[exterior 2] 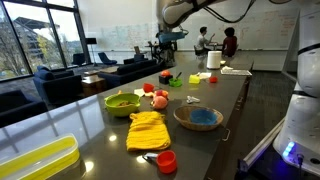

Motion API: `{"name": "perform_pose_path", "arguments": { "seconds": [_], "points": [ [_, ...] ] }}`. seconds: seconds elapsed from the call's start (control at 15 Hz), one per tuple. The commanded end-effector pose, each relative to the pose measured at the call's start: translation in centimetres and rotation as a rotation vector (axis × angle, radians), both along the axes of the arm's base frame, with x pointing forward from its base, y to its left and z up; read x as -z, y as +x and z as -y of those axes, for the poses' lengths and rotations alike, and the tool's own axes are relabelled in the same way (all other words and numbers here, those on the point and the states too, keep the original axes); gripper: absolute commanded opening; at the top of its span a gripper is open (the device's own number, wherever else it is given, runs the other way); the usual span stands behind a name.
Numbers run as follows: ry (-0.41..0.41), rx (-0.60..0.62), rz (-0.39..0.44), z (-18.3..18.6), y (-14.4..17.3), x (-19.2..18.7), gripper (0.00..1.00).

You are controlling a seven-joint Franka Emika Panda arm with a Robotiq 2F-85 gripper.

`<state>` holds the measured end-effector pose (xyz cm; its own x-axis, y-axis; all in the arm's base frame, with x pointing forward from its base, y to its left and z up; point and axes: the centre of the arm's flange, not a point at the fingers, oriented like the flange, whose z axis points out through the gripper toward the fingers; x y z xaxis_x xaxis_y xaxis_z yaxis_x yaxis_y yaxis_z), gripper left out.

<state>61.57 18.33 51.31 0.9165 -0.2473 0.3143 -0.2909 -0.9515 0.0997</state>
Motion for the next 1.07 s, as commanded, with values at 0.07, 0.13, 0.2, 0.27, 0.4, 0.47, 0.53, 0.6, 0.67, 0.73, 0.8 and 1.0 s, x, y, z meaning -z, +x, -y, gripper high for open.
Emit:
{"name": "perform_pose_path", "arguments": {
  "seconds": [0.07,0.13,0.2,0.27,0.4,0.47,0.53,0.6,0.67,0.73,0.8,1.0],
  "points": [
    [0.256,0.108,-0.034,4.2,1.4,0.3,1.0],
    [0.313,0.142,-0.03,5.3,1.4,0.4,1.0],
    [0.369,0.174,-0.023,6.9,0.4,0.0,1.0],
    [0.424,0.21,-0.012,8.0,0.3,-0.1,1.0],
    [0.49,0.279,0.019,10.2,0.1,-0.3,1.0],
    [0.505,0.311,0.043,11.3,0.0,-0.4,1.0],
    [0.508,0.341,0.093,12.5,-0.5,-0.5,1.0],
    [0.491,0.35,0.17,13.4,-0.9,-0.8,1.0],
    [0.44,0.33,0.223,13.8,-1.2,-1.1,1.0],
    [0.384,0.284,0.254,13.5,-1.2,-1.1,1.0],
    [0.329,0.232,0.259,12.6,-1.5,-0.9,1.0],
    [0.35,0.24,0.233,12.9,0.2,-0.8,1.0]
  ]
}}
